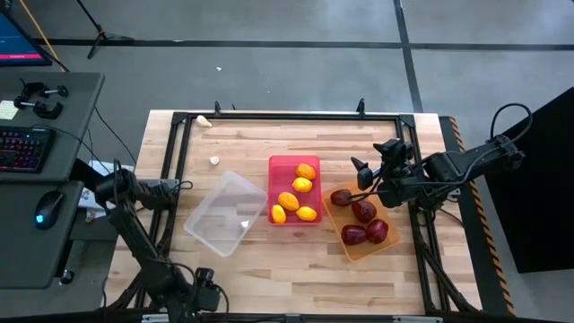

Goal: Sort produce into baskets
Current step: Put the white garlic into the transparent bin

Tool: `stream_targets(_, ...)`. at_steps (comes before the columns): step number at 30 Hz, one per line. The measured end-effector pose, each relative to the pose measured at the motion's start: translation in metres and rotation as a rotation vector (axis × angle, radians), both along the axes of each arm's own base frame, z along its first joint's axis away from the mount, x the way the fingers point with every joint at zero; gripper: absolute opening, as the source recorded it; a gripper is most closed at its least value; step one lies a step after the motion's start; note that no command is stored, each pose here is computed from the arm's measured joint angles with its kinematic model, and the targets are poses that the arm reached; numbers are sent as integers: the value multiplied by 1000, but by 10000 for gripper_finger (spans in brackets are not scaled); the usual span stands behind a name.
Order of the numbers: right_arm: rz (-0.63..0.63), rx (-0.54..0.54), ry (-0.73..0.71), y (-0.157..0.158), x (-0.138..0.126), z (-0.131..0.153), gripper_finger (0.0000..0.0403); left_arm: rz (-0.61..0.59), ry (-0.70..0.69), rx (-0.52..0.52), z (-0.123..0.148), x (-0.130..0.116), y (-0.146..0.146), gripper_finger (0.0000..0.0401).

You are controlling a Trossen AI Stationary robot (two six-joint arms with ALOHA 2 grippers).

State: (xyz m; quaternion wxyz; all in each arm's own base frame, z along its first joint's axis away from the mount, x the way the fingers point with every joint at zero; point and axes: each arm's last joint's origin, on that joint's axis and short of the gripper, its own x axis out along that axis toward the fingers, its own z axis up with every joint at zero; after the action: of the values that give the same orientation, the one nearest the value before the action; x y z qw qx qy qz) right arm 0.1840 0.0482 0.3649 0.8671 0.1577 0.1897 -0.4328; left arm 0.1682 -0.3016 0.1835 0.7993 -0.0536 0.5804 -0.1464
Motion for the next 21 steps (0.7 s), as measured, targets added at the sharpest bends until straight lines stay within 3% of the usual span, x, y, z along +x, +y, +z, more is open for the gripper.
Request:
stream_targets(15,0,1,0,0,0,0,381,32,135,100,-40,-14,-11,262)
stream_targets(18,0,1,-1,0,0,0,381,47,136,110,-43,-12,-11,234)
stream_targets(21,0,1,-1,0,0,0,381,64,138,126,-44,-10,-9,171)
